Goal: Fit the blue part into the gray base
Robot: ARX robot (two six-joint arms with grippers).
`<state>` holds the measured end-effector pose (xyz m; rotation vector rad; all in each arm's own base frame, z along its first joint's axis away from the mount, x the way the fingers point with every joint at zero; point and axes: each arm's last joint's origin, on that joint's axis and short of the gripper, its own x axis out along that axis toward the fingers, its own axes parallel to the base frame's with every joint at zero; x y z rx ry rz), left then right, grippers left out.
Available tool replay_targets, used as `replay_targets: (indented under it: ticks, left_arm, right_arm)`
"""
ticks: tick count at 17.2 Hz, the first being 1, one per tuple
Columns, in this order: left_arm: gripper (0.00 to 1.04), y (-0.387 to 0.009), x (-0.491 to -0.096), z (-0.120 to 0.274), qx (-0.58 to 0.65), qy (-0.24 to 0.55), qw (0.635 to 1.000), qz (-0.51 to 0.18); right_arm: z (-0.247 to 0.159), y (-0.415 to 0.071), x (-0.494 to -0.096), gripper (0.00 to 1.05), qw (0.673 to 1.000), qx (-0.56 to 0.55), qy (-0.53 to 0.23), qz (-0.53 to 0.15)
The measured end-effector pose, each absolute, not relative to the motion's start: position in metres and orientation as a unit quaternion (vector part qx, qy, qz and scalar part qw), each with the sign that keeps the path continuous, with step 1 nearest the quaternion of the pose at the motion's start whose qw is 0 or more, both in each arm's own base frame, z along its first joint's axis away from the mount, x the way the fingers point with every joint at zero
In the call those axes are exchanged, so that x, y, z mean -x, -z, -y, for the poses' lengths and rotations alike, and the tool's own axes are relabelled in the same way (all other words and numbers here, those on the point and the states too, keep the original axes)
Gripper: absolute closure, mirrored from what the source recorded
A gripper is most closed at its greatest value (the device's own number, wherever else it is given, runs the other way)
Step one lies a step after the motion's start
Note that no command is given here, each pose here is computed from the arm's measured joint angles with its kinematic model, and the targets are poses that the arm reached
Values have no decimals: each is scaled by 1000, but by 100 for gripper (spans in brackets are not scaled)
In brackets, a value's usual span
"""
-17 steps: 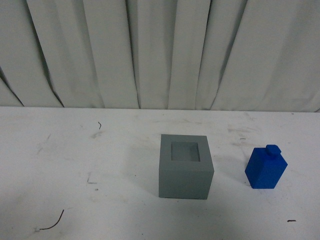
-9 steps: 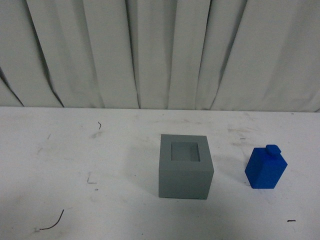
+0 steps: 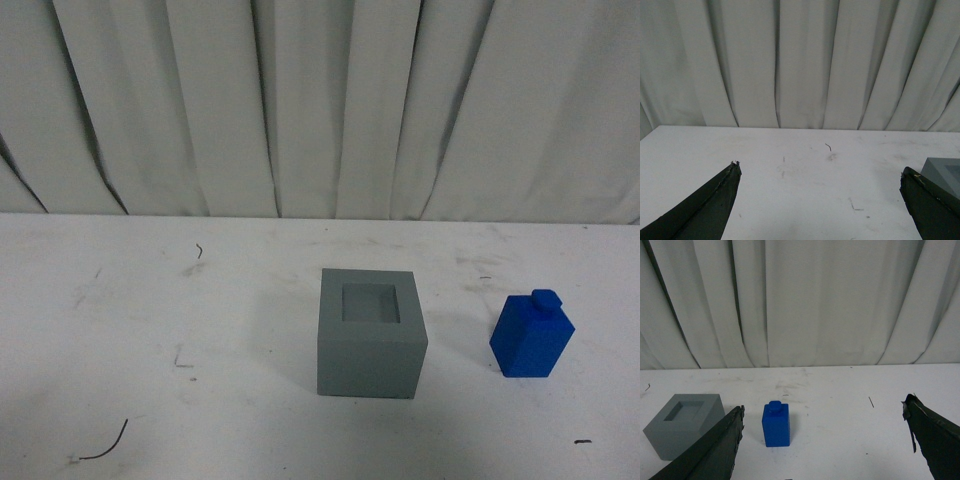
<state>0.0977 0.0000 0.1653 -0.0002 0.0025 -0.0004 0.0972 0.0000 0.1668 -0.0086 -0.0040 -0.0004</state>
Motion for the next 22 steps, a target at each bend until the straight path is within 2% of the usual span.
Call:
replay_targets:
  ticks: [3,7,9,10,12,15,17,19,22]
  left_arm:
    - [7,-165,-98,0,0,0,1000,-1]
    - [7,-165,-98,0,0,0,1000,-1]
    - [7,-165,-98,0,0,0,1000,-1]
    - [7,-165,-98,0,0,0,1000,-1]
    - [7,-165,-98,0,0,0,1000,-1]
    - [7,-165,-98,0,0,0,1000,-1]
    - [7,-165,-98,0,0,0,1000,-1]
    - [7,-165,-98,0,0,0,1000,-1]
    - [7,-165,-98,0,0,0,1000,-1]
  right_arm:
    - [3,-174,-101,6,1000,5,-5,30]
    - [37,-198,-135,6,997,24,34,58]
    - [53,-231,-180,6,993,50,16,101]
    - [61,-239,-207,6,992,66,11,102]
    - [69,-233,-255,6,995,90,-21,48]
    - [76,-223,-324,6,982,142,-125,-27]
    - [72,-236,-362,6,957,204,-204,-35]
    - [73,-234,-380,6,939,235,-244,-64]
    - [68,-231,-387,6,887,257,-362,-124]
